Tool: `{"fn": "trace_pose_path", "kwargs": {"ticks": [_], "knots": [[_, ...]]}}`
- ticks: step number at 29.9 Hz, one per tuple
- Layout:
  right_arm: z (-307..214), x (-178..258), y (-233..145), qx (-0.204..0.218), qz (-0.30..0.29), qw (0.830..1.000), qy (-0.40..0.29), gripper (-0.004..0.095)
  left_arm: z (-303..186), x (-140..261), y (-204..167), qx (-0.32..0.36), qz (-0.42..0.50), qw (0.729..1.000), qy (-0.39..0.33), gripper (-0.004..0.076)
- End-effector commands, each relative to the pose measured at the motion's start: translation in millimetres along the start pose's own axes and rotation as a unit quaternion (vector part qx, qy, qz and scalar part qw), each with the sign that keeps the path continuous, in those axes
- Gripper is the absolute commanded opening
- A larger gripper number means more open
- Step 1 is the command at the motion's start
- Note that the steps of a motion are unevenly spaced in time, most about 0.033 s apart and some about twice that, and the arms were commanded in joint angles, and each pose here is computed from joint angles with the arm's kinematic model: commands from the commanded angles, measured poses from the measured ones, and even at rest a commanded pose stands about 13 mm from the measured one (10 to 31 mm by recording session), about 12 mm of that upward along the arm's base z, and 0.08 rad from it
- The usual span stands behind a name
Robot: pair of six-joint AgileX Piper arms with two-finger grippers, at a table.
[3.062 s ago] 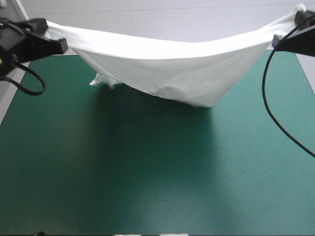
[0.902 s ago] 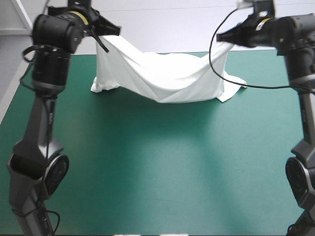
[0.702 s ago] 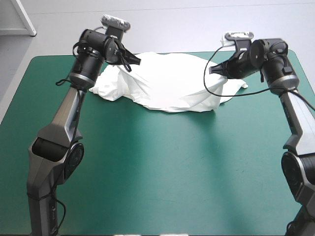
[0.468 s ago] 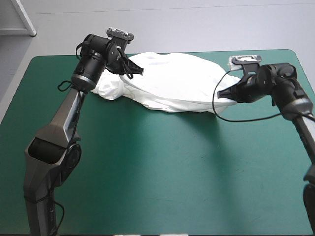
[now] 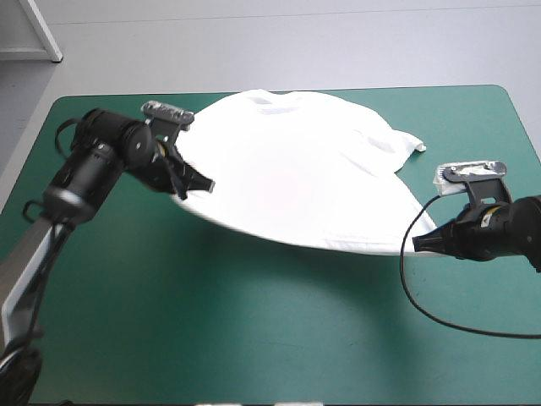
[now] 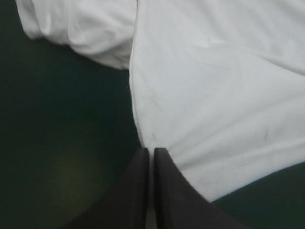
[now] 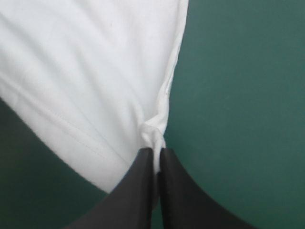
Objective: Fold the cloth
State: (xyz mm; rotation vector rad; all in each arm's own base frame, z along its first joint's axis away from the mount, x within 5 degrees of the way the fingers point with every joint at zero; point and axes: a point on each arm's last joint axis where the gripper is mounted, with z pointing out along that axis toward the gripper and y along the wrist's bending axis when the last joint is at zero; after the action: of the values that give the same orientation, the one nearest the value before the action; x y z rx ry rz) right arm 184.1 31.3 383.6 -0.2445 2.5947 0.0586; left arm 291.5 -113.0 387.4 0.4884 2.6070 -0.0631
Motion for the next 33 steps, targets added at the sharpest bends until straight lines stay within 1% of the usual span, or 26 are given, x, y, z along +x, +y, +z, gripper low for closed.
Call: {"fn": "trace_pose_path", "kwargs": {"ticks": [1, 4, 6, 8, 10, 13, 16, 20, 23, 24, 25, 26, 27, 28, 29, 30, 32, 33], "knots": [[-17.3, 18.2, -0.1, -0.001, 0.014, 1.0, -0.022, -0.0018, -38.1, 51.0, -1.0, 0.019, -0.028, 0.999, -0.034, -0.001], [-16.6, 35.5, 1.6, -0.008, 0.017, 1.0, -0.019, -0.0018, -48.3, 104.8, -1.6, 0.025, -0.051, 0.998, -0.014, -0.001], [-10.8, 47.3, 4.2, -0.02, 0.021, 1.0, -0.007, -0.0018, -46.2, 139.5, -1.7, 0.023, -0.072, 0.997, 0.011, -0.001], [1.2, 61.3, 4.8, -0.022, 0.022, 0.999, 0.018, -0.0018, -46.0, 170.5, -2.4, 0.025, -0.083, 0.996, 0.029, -0.001], [16.0, 75.6, 4.7, -0.02, 0.022, 0.998, 0.049, -0.0018, -44.2, 199.6, -3.5, 0.031, -0.095, 0.995, 0.027, -0.001], [35.9, 92.7, 4.9, -0.021, 0.024, 0.995, 0.094, -0.0018, -36.6, 231.2, -5.3, 0.038, -0.109, 0.993, 0.032, -0.001], [48.6, 104.8, 5.2, -0.021, 0.024, 0.992, 0.124, -0.0018, -17.7, 252.5, -9.0, 0.049, -0.115, 0.99, 0.069, -0.001], [55.1, 111.7, 5.9, -0.025, 0.022, 0.99, 0.141, -0.0017, 4.9, 263.3, -9.6, 0.039, -0.114, 0.985, 0.127, -0.001], [56.6, 112.5, 6.6, -0.031, 0.003, 0.99, 0.14, 0.0002, 10.1, 259.5, -8.9, 0.035, -0.109, 0.986, 0.125, -0.0009], [56.6, 112.0, 7.2, -0.034, 0.005, 0.99, 0.137, 0.0044, 10.8, 257.5, -8.9, 0.035, -0.11, 0.987, 0.115, -0.0007], [56.7, 111.7, 7.8, -0.037, 0.007, 0.99, 0.136, 0.0116, 11.2, 255.7, -9.2, 0.038, -0.11, 0.988, 0.105, 0.0002], [56.8, 111.1, 8.4, -0.04, 0.008, 0.99, 0.132, 0.0216, 11.3, 254.8, -9.7, 0.041, -0.11, 0.988, 0.1, 0.0025], [56.9, 110.5, 8.7, -0.042, 0.009, 0.991, 0.129, 0.0343, 11.4, 254.3, -10.1, 0.044, -0.112, 0.988, 0.098, 0.0054], [57.1, 109.9, 8.7, -0.042, 0.01, 0.991, 0.126, 0.0453, 11.3, 254.3, -10.5, 0.046, -0.113, 0.988, 0.098, 0.0102], [57.4, 108.8, 8.6, -0.041, 0.012, 0.992, 0.12, 0.0619, 11.3, 254.3, -10.7, 0.047, -0.114, 0.988, 0.098, 0.0157], [57.6, 107.7, 8.6, -0.041, 0.014, 0.993, 0.114, 0.0738, 11.3, 254.3, -10.9, 0.048, -0.114, 0.987, 0.098, 0.0219], [57.6, 104.0, 8.4, -0.04, 0.015, 0.995, 0.095, 0.0887, 11.3, 253.9, -11.1, 0.049, -0.115, 0.987, 0.097, 0.0351], [57.9, 102.0, 8.1, -0.038, 0.015, 0.996, 0.084, 0.0929, 11.5, 252.9, -11.1, 0.05, -0.115, 0.988, 0.091, 0.04]]}}
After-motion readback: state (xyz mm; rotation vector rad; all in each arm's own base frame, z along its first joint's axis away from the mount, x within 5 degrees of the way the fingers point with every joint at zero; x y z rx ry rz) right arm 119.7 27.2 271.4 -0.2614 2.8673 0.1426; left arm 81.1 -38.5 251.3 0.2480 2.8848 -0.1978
